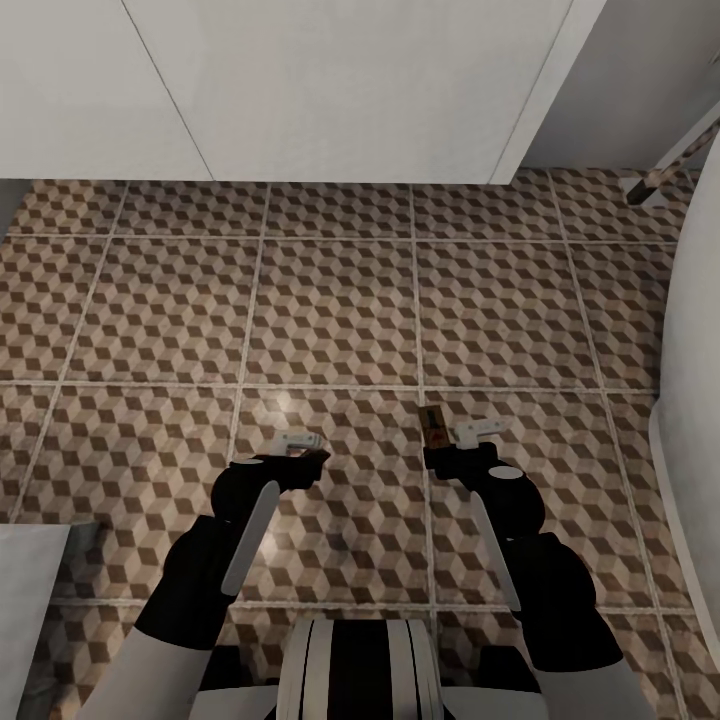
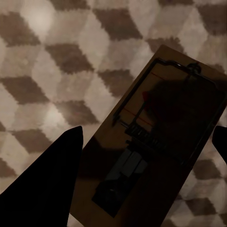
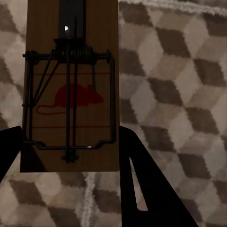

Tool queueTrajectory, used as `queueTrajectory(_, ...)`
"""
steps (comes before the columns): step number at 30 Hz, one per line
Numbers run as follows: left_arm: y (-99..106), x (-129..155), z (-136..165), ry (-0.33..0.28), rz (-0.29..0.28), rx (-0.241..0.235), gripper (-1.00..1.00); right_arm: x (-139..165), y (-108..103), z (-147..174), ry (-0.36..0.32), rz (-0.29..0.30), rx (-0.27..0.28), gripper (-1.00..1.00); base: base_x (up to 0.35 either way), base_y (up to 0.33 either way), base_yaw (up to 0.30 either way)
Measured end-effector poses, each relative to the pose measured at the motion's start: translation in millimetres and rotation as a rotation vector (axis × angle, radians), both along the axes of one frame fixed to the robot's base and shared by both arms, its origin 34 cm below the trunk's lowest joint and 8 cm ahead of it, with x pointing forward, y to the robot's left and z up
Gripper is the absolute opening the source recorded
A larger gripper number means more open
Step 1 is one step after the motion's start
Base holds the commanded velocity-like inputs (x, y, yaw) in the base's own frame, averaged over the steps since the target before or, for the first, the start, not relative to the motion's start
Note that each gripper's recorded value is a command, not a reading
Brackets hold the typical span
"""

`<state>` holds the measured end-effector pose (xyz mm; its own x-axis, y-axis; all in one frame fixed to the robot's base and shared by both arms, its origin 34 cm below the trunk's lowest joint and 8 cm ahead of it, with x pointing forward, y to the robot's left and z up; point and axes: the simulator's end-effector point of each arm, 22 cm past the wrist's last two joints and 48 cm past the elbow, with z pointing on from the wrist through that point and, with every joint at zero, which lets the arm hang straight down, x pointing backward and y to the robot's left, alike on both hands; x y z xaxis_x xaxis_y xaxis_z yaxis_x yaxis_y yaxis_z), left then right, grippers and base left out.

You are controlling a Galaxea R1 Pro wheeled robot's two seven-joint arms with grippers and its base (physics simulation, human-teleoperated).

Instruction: Take the four mousetraps from the cabinet in the bathroom and place them on the bathroom floor. Make sure all four end up on the same floor surface, and ensure that at least two of them are either under or directly next to the same bathroom sink.

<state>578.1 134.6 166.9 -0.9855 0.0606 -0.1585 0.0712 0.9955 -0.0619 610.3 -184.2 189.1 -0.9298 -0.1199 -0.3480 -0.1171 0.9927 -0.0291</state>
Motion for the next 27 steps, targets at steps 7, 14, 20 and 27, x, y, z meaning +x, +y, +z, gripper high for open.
queueTrajectory(7,-0.4,-0.1,0.0,0.000,-0.001,0.000,-1.00,0.3,-1.0,0.0,-0.002,0.001,-0.001,-1.00,0.000,0.000,0.000)
queueTrajectory(14,-1.6,0.2,0.4,-0.001,-0.001,-0.003,-1.00,1.1,-1.1,0.2,-0.006,0.001,-0.001,-1.00,0.000,0.000,0.000)
queueTrajectory(20,-1.7,0.2,0.6,-0.001,-0.001,-0.002,-1.00,0.3,-0.3,0.1,-0.003,0.001,0.000,-1.00,0.000,0.000,0.000)
queueTrajectory(27,-1.8,0.6,0.9,-0.002,-0.001,-0.003,-1.00,0.3,-0.1,0.1,-0.002,0.002,0.000,-1.00,0.000,0.000,0.000)
